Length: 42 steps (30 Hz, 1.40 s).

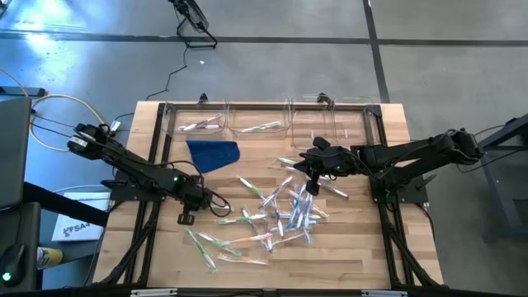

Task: Pick & Place Toothbrushes
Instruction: Put the green toothbrush into the middle left transparent bin

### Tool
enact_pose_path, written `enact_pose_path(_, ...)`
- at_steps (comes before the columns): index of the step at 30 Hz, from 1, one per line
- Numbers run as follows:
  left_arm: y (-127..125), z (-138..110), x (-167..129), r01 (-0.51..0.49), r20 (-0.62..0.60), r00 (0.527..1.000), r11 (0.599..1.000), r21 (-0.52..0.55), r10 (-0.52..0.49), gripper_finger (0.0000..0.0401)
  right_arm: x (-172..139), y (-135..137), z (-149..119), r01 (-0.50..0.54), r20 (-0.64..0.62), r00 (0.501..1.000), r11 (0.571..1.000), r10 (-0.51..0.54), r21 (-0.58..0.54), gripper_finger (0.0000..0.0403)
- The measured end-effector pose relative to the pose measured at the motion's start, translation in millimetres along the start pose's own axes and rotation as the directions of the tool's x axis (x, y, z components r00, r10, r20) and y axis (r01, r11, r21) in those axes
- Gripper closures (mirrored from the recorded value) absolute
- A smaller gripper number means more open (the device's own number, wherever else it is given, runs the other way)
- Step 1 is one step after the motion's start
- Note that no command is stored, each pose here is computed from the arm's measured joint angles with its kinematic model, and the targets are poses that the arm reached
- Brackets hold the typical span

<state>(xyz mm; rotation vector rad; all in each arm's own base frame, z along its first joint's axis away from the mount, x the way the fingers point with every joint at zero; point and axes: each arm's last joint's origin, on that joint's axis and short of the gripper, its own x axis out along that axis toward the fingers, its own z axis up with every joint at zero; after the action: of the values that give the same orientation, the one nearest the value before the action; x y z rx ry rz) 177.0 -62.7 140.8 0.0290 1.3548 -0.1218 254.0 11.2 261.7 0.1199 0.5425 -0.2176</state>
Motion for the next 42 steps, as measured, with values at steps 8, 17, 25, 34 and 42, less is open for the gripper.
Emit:
enact_pose_path(8,0.1,0.0,-0.1,-0.003,0.001,1.0,1.0,0.008,0.003,0.0395,0.0,-0.1,0.0,0.002,0.0,1.0,1.0,-0.002,-0.006,0.0398)
enact_pose_path(17,-1.4,10.3,-6.6,-0.024,0.046,0.999,1.0,0.011,0.023,0.0396,0.0,0.0,0.0,-0.001,0.0,1.0,1.0,0.001,-0.007,0.0398)
enact_pose_path(25,-1.6,16.2,-12.3,-0.054,0.074,0.996,0.998,0.022,0.052,0.0396,-0.1,-0.1,-0.7,0.001,-0.008,1.0,1.0,-0.001,-0.013,0.0398)
enact_pose_path(34,-0.2,13.9,-12.5,-0.086,0.054,0.995,0.996,0.019,0.085,0.0396,-0.2,-0.7,-3.3,0.006,-0.035,0.999,1.0,-0.007,-0.016,0.0398)
enact_pose_path(42,1.0,16.8,-18.8,-0.142,0.095,0.985,0.99,-0.009,0.142,0.0396,-0.2,-0.9,-4.2,0.008,-0.043,0.999,1.0,-0.008,-0.018,0.0398)
